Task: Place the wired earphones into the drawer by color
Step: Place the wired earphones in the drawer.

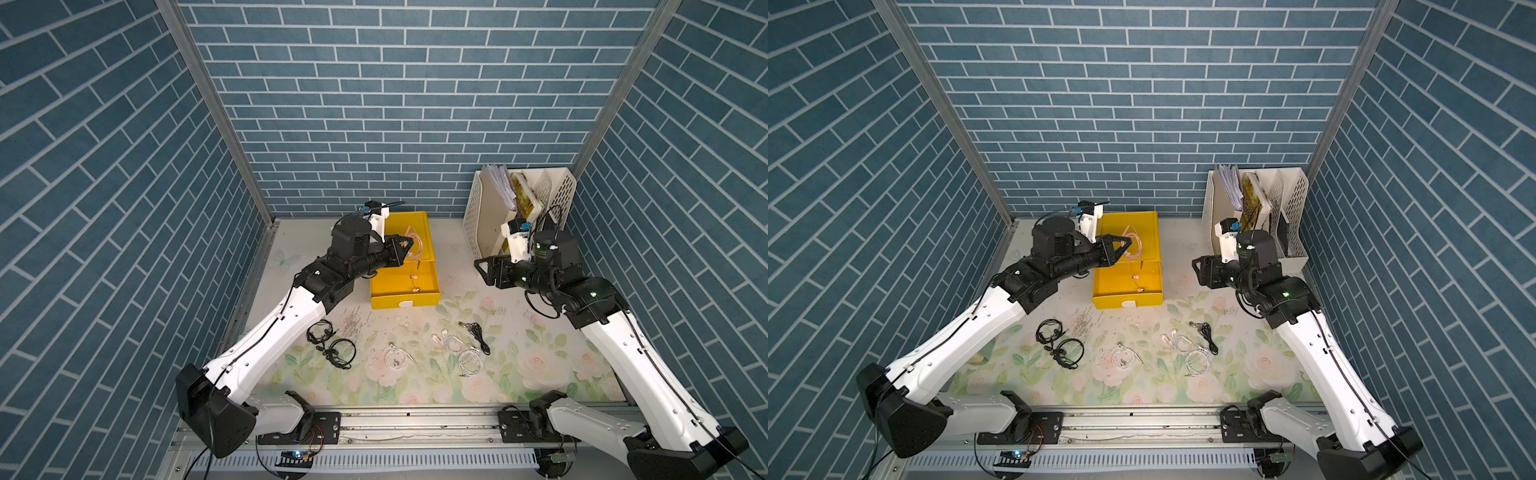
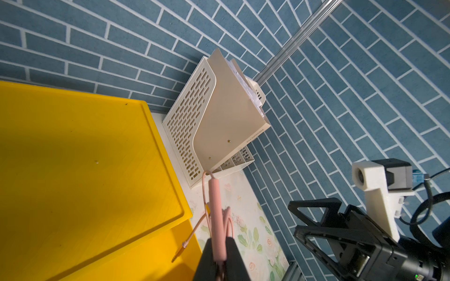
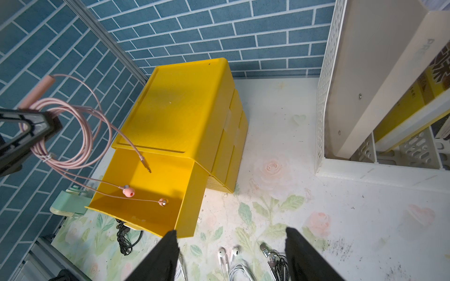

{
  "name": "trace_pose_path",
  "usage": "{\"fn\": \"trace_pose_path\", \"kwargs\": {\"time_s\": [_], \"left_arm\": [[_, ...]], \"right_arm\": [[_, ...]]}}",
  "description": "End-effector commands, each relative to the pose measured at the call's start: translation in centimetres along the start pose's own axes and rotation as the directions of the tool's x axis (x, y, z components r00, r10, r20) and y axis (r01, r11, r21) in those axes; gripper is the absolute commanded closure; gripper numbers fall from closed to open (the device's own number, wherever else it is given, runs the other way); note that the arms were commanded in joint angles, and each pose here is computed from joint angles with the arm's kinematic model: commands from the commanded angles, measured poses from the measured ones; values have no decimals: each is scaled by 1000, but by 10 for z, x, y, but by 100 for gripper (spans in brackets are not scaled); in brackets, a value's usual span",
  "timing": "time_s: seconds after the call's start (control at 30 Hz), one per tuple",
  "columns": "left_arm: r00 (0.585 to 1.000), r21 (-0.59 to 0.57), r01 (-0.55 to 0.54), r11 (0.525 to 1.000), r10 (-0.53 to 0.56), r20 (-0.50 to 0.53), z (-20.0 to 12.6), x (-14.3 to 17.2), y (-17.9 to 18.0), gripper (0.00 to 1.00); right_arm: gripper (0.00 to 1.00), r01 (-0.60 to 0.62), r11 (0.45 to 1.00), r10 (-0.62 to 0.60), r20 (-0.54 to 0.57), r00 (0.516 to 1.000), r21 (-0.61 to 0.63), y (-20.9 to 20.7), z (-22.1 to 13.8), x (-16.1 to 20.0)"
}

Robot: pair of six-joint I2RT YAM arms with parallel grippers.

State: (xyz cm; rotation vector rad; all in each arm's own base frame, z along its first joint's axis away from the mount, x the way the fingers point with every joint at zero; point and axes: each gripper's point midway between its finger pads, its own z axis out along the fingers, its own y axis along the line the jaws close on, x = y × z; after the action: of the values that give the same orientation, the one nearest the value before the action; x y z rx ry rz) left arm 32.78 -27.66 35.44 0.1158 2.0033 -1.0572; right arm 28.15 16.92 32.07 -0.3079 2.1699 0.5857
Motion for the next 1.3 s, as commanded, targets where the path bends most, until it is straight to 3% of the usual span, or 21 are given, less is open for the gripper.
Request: {"fn": "trace_pose_path", "kwargs": {"time_s": [0.0, 1.27], "left_arm": [[999, 7, -22, 1000, 21, 28, -6, -4, 1, 88], [997, -136, 36, 990, -44, -62, 10, 70, 75, 83]], "right_arm": [[29, 7, 1000, -6, 26, 1000, -16, 3, -4, -3], [29, -1, 1000, 1, -4, 1000, -7, -5, 9, 17]]}}
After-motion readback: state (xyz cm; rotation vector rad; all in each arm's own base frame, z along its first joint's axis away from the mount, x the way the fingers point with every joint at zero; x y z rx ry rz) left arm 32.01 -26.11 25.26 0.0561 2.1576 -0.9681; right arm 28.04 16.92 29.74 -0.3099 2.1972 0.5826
